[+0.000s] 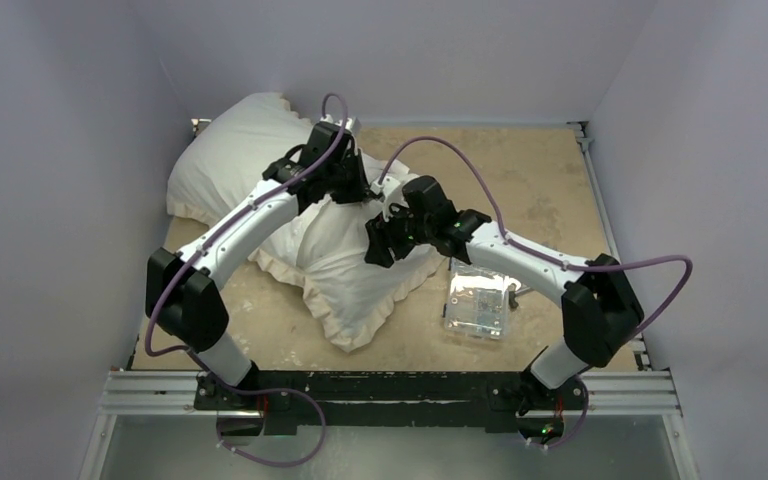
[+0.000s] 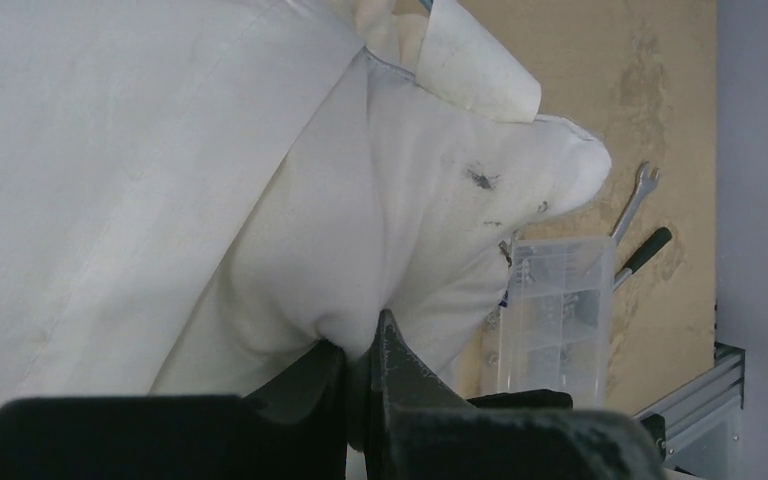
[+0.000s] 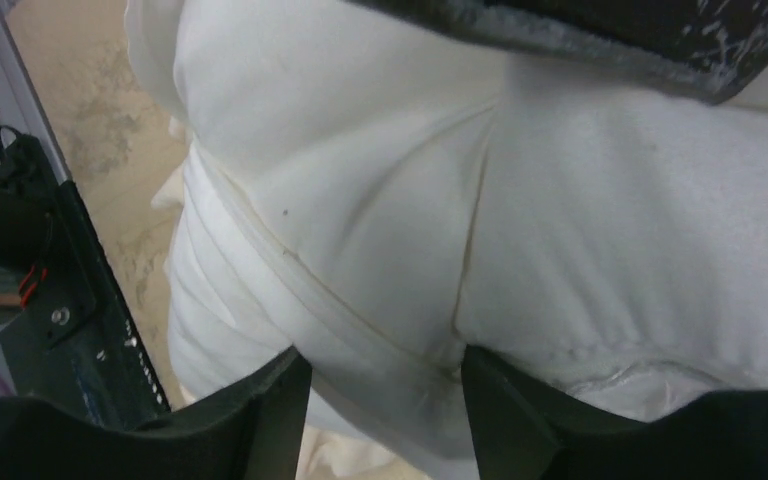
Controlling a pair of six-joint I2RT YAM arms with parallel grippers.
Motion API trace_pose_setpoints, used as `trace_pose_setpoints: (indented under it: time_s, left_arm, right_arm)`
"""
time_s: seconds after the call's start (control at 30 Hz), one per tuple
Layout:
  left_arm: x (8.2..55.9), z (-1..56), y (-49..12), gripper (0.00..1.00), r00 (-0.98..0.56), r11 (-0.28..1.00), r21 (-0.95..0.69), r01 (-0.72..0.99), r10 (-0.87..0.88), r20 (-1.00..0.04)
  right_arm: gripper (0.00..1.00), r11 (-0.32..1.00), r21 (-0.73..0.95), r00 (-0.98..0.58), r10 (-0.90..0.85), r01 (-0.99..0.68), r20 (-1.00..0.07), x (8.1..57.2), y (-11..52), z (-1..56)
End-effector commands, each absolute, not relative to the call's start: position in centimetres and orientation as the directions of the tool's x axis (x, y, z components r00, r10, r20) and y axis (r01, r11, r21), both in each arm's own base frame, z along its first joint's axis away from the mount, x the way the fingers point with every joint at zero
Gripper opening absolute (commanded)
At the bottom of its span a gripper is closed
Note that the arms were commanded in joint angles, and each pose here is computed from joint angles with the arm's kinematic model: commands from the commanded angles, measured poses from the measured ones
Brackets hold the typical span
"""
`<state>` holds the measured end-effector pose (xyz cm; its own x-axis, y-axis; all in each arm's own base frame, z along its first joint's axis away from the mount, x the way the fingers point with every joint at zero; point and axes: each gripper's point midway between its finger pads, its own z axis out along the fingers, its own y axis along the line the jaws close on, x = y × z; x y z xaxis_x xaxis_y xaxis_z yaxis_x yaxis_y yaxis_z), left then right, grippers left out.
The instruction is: Remove the pillowcase from the pillow
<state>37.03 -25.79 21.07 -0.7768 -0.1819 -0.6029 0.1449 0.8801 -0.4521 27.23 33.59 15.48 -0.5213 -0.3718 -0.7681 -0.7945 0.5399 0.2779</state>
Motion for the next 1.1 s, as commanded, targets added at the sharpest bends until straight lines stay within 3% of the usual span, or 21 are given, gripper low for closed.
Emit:
trace_pose_setpoints:
  time_s: [0.0, 0.2, 0.37, 0.47, 0.83, 1.07]
  left_arm:
    - [40.0, 25.1, -26.0, 0.0, -0.686, 0.873, -0.446, 0.199, -0.201, -0.699]
    - [42.0, 25.9, -26.6, 0.0, -0.666, 0.878, -0.438, 0.194, -0.21, -0.716]
    - [43.8, 25.6, -27.3, 0.0, -0.663, 0.879, -0.447, 0.168, -0.235, -0.711]
    - [45.0, 25.9, -27.5, 0.0, -0.651, 0.875, -0.46, 0.149, -0.263, -0.712]
    - [50.0, 28.4, -25.4, 0.0, -0.496, 0.881, -0.473, 0.019, -0.402, -0.77]
    - [53.6, 30.3, -22.2, 0.0, -0.421, 0.832, -0.553, -0.051, -0.52, -0.743]
  right_arm:
    - [0.52, 0.437, 0.287, -0.466, -0.387, -0.853, -0.796, 25.6, 35.2, 16.8]
    - [0.15, 0.417, 0.327, -0.496, -0.41, -0.848, -0.765, 21.9, 33.8, 15.5]
    - [0.1, 0.405, 0.36, -0.52, -0.417, -0.84, -0.745, 19.0, 33.5, 14.6]
    - [0.0, 0.396, 0.383, -0.534, -0.413, -0.835, -0.738, 17.4, 33.6, 14.0]
    - [0.0, 0.341, 0.49, -0.595, -0.522, -0.802, -0.611, 10.4, 34.4, 8.2]
    - [0.0, 0.346, 0.495, -0.595, -0.589, -0.797, -0.547, 8.5, 33.5, 6.2]
